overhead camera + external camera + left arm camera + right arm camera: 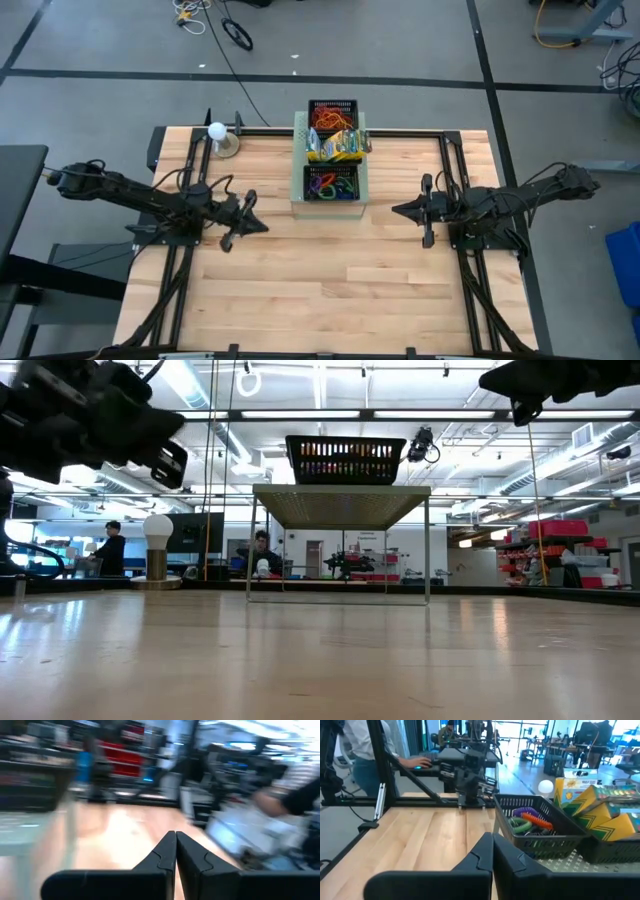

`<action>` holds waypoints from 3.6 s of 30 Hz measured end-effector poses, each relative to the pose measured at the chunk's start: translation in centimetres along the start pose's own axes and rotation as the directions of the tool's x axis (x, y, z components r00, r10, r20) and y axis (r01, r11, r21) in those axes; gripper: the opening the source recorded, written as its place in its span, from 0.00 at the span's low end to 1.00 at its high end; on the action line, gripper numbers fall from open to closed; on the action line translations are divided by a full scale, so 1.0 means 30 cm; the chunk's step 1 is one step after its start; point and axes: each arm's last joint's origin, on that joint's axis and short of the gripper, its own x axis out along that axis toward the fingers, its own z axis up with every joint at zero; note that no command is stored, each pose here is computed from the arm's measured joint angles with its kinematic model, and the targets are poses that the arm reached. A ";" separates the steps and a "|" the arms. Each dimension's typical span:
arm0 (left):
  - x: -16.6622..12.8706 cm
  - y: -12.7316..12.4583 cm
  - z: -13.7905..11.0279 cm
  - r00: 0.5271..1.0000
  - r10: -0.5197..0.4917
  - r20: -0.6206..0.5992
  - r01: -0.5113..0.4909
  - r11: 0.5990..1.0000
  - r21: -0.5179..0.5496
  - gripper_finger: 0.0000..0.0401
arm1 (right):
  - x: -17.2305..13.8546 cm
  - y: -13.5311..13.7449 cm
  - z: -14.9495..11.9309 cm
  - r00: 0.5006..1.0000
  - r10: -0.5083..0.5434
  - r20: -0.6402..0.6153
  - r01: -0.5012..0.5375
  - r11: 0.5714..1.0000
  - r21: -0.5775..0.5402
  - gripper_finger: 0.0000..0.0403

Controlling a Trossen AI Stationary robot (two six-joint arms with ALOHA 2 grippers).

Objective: Pick & Place Office Desk Supplies
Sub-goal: Return to Home Position

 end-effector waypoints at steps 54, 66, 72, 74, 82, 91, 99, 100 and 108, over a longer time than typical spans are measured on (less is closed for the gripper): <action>-0.141 0.102 0.162 0.905 0.404 0.134 -0.408 0.913 0.009 0.01 | -0.012 -0.161 0.007 0.995 -0.087 -0.054 0.085 0.995 -0.053 0.00; -0.231 0.053 0.162 0.846 0.501 0.184 -0.519 0.853 0.064 0.02 | -0.095 -0.179 -0.013 0.987 -0.153 0.043 0.155 0.986 -0.054 0.00; -0.246 0.054 0.094 0.843 0.495 0.212 -0.516 0.855 0.055 0.02 | -0.093 -0.189 -0.098 0.986 -0.154 0.065 0.155 0.988 0.001 0.00; -0.243 0.058 0.078 0.846 0.493 0.202 -0.512 0.858 0.050 0.02 | -0.108 -0.190 -0.104 0.982 -0.168 0.091 0.168 0.986 0.011 0.00; -0.243 0.063 0.061 0.842 0.515 0.160 -0.529 0.846 0.064 0.02 | -0.127 -0.186 -0.219 0.964 -0.211 0.164 0.202 0.977 0.066 0.00; -0.244 0.069 0.052 0.817 0.558 0.148 -0.567 0.823 0.026 0.02 | -0.106 -0.197 -0.324 0.940 -0.333 0.072 0.325 0.941 0.096 0.00; -0.244 0.071 0.043 0.817 0.564 0.122 -0.572 0.820 0.036 0.02 | -0.097 -0.204 -0.335 0.924 -0.381 0.025 0.379 0.922 0.080 0.03; -0.244 0.072 0.042 0.817 0.565 0.118 -0.572 0.820 0.031 0.02 | -0.096 -0.204 -0.335 0.921 -0.389 0.023 0.386 0.919 0.080 0.04; -0.244 0.071 0.044 0.817 0.563 0.125 -0.572 0.818 0.056 0.02 | -0.097 -0.206 -0.335 0.914 -0.405 0.020 0.403 0.912 0.080 0.08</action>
